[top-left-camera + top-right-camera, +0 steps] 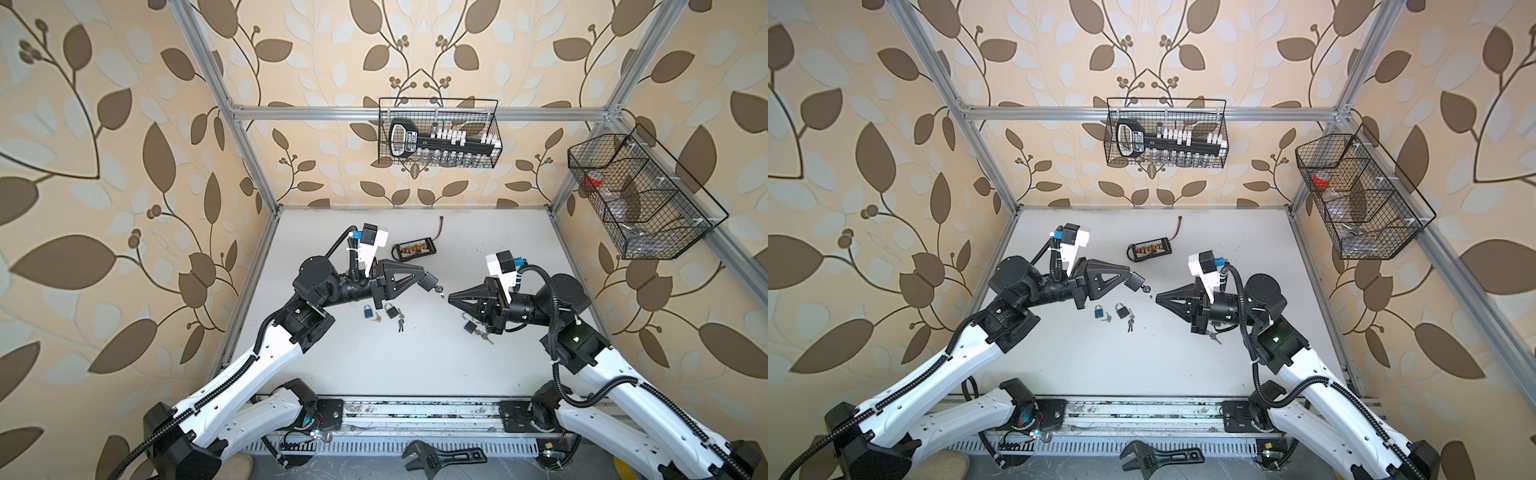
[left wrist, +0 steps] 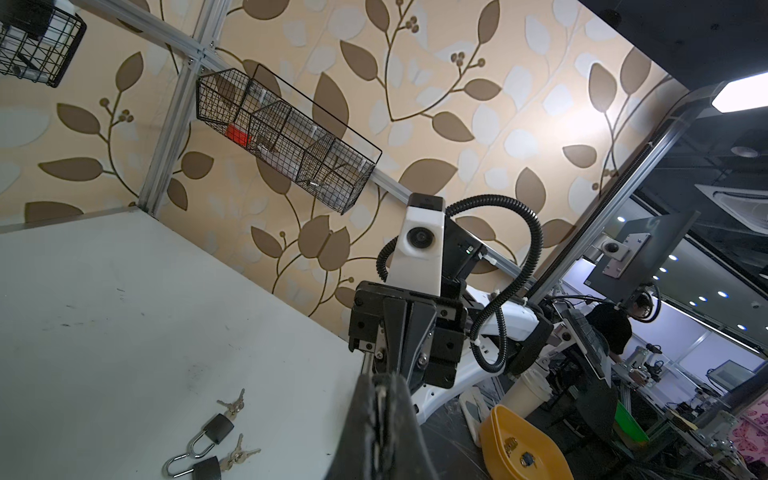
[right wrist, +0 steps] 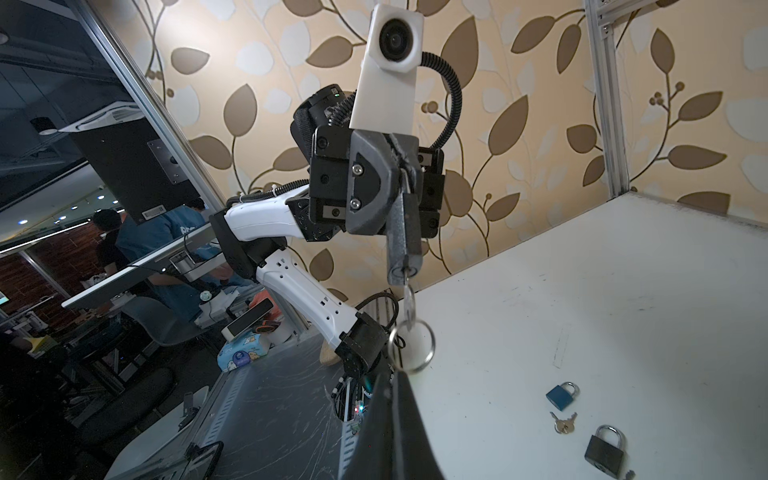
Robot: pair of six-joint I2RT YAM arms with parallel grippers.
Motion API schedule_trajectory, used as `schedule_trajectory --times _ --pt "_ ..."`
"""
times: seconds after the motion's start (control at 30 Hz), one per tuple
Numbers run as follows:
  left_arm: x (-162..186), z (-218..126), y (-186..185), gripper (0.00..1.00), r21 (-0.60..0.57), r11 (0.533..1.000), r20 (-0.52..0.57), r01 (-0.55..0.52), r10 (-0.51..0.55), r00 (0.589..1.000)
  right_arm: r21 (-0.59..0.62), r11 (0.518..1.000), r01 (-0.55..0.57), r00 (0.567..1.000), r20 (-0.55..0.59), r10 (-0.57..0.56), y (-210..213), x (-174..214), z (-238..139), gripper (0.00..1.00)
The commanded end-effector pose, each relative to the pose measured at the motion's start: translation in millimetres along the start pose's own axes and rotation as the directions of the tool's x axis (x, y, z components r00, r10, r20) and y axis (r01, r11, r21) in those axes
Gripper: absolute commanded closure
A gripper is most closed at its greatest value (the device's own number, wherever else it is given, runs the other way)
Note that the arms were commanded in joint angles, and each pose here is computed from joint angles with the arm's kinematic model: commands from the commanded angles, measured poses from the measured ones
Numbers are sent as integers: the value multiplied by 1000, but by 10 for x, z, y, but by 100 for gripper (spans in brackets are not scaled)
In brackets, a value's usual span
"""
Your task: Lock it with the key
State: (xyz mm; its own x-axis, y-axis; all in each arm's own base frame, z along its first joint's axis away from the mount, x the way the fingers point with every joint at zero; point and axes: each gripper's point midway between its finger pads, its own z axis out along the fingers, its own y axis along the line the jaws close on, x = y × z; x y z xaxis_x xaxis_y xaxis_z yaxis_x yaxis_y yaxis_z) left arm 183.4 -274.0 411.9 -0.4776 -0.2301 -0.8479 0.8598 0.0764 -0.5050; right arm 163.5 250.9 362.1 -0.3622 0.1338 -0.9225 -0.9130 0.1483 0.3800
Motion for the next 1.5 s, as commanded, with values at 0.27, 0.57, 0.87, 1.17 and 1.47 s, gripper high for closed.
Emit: schedule_trajectory --times 0.27,0.57,0.87,1.17,1.47 --pt "-177 -8 -253 100 93 993 35 -66 63 997 -17 998 60 992 112 -58 101 -361 14 52" --pt "-181 -1 -287 100 116 991 34 -66 62 997 -102 994 46 995 90 -37 151 -411 143 62" --pt "-186 16 -290 100 126 990 32 -63 60 998 -108 993 40 996 83 -31 159 -390 147 81" --pt "-186 -11 -307 100 122 990 40 -66 61 997 -119 993 21 998 56 -14 152 -336 178 83" --pt "-197 -22 -338 100 126 990 42 -68 63 997 -113 993 35 997 76 -26 193 -372 148 100"
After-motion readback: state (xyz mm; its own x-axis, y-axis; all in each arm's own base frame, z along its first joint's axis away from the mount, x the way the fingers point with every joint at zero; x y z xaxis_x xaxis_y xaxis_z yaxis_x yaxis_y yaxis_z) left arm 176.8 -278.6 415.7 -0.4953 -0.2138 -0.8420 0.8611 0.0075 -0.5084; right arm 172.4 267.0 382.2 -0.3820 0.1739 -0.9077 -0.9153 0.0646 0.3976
